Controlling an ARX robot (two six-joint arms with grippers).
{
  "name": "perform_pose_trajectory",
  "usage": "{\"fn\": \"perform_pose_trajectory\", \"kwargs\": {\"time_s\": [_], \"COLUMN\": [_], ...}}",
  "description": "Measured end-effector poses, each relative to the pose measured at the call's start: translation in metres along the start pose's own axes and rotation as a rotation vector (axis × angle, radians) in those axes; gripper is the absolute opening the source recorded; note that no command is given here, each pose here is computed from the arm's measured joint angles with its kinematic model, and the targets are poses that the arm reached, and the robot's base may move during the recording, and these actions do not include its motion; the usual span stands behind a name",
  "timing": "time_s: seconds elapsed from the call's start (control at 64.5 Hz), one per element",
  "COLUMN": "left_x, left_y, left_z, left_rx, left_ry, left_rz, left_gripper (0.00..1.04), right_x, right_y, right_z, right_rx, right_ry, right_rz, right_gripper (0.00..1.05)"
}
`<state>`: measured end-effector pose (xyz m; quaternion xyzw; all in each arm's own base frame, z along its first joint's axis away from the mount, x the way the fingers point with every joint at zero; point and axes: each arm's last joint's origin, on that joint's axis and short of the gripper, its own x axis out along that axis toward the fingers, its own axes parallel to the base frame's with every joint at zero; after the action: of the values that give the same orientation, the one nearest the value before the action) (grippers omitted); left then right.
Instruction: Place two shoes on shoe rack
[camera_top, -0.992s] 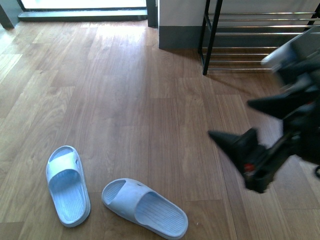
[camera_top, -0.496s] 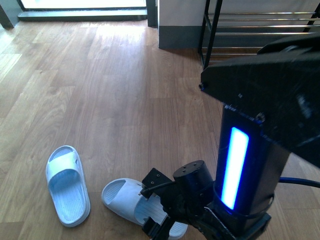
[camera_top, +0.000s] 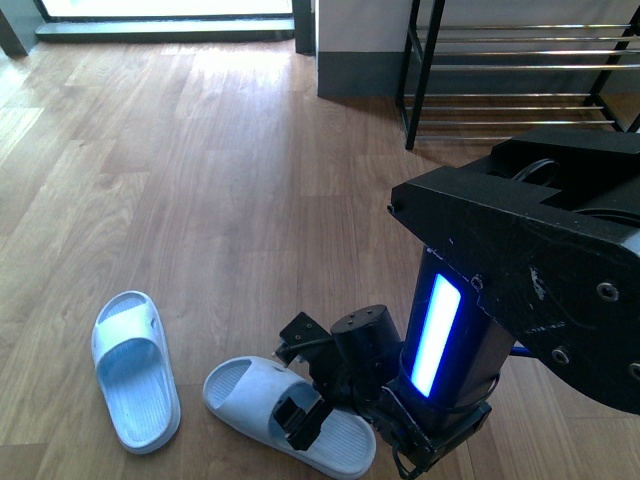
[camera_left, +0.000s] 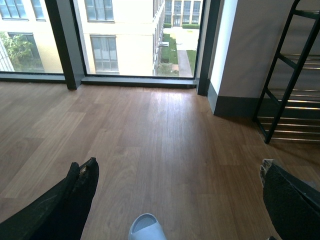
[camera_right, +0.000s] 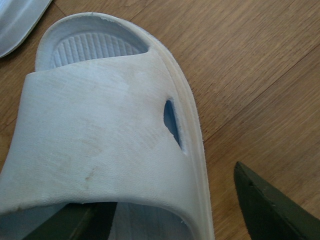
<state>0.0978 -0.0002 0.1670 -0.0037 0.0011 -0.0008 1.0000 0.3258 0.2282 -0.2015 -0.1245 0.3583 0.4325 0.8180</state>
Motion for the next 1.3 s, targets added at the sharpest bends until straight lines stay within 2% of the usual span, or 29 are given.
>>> {"fn": "perform_pose_trajectory", "kwargs": {"time_s": [0.264,0.31,0.341,0.45,0.589,0.682,0.76,0.868,0.915,0.946,1.116,1.303], "left_x": [0.000,0.000,0.000,0.000,0.000,0.000,0.000,0.000,0.000,0.000,0.000,0.000], "left_y": [0.000,0.000,0.000,0.000,0.000,0.000,0.000,0.000,0.000,0.000,0.000,0.000], "left_z": [0.000,0.000,0.000,0.000,0.000,0.000,0.000,0.000,0.000,0.000,0.000,0.000], "left_rx": [0.000,0.000,0.000,0.000,0.000,0.000,0.000,0.000,0.000,0.000,0.000,0.000], "left_ry": [0.000,0.000,0.000,0.000,0.000,0.000,0.000,0.000,0.000,0.000,0.000,0.000], "left_rz": [0.000,0.000,0.000,0.000,0.000,0.000,0.000,0.000,0.000,0.000,0.000,0.000], "left_gripper": [0.95,0.95,0.95,0.95,0.95,0.95,0.95,0.95,0.95,0.95,0.95,0.95], "right_x": [-0.003,-0.005,-0.009,-0.022,-0.056,-0.099,-0.142,-0.212,-0.257,-0.286,-0.379,-0.425], "right_y": [-0.002,-0.003,-0.005,-0.010,-0.018,-0.025,-0.033,-0.044,-0.044,-0.039,-0.005,0.016], "right_z": [0.001,0.000,0.001,0.011,0.049,0.082,0.098,0.104,0.105,0.106,0.107,0.101], "right_rx": [0.038,0.043,0.061,0.110,0.182,0.215,0.242,0.303,0.351,0.370,0.385,0.361], "right_ry": [-0.040,-0.055,-0.079,-0.134,-0.246,-0.361,-0.424,-0.464,-0.480,-0.494,-0.559,-0.640], "right_rz": [-0.029,-0.066,-0.122,-0.211,-0.323,-0.370,-0.415,-0.493,-0.526,-0.530,-0.499,-0.504], "right_gripper": [0.17,0.10,0.02,0.02,0.02,0.02,0.02,0.02,0.02,0.02,0.02,0.02]}}
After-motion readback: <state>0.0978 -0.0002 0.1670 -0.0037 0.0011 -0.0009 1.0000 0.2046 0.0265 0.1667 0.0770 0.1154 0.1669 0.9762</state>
